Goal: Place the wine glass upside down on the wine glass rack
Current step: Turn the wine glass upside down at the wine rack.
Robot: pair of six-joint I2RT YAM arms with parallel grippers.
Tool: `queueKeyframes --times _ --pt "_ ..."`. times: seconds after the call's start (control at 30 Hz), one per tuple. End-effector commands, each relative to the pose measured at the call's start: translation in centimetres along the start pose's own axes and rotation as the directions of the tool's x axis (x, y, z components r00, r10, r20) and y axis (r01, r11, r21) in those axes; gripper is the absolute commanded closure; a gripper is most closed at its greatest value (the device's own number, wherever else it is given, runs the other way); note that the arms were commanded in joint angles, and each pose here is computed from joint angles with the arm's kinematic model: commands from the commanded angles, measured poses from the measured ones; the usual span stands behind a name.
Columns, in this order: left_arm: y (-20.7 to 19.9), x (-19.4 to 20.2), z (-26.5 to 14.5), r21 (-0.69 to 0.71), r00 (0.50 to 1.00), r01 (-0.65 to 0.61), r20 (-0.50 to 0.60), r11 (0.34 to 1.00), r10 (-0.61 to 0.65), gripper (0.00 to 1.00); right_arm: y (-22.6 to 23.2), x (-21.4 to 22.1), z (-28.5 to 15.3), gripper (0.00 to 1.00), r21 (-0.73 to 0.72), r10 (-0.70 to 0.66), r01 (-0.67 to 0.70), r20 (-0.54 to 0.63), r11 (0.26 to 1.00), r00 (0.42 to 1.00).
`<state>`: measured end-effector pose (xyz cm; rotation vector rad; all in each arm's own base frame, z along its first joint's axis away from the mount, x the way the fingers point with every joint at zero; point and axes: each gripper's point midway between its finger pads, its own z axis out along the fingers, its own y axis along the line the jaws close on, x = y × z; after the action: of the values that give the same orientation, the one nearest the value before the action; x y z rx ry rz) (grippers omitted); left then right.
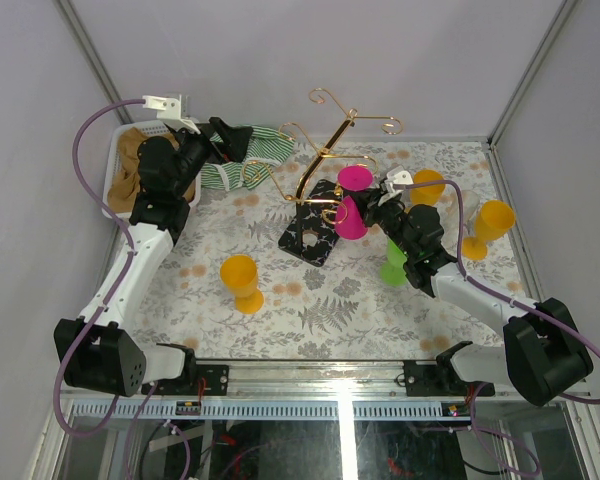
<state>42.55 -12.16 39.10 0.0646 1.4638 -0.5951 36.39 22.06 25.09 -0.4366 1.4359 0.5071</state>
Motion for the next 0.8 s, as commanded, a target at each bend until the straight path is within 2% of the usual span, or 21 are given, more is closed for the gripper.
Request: queueKeyframes --times 0.0,0.77 --pt "-0.71 -2.85 0.15 0.016 0.996 -0.041 0.084 0.999 0.039 0.00 -0.22 -3.36 0.60 1.00 0.024 -0.012 0.010 0.081 1.000 0.997" --pt "-0.50 -2.57 -0.16 0.005 0.996 -0.036 0.081 0.999 0.035 0.00 -0.32 -3.41 0.39 1.00 0.031 -0.011 0.009 0.079 0.999 0.997"
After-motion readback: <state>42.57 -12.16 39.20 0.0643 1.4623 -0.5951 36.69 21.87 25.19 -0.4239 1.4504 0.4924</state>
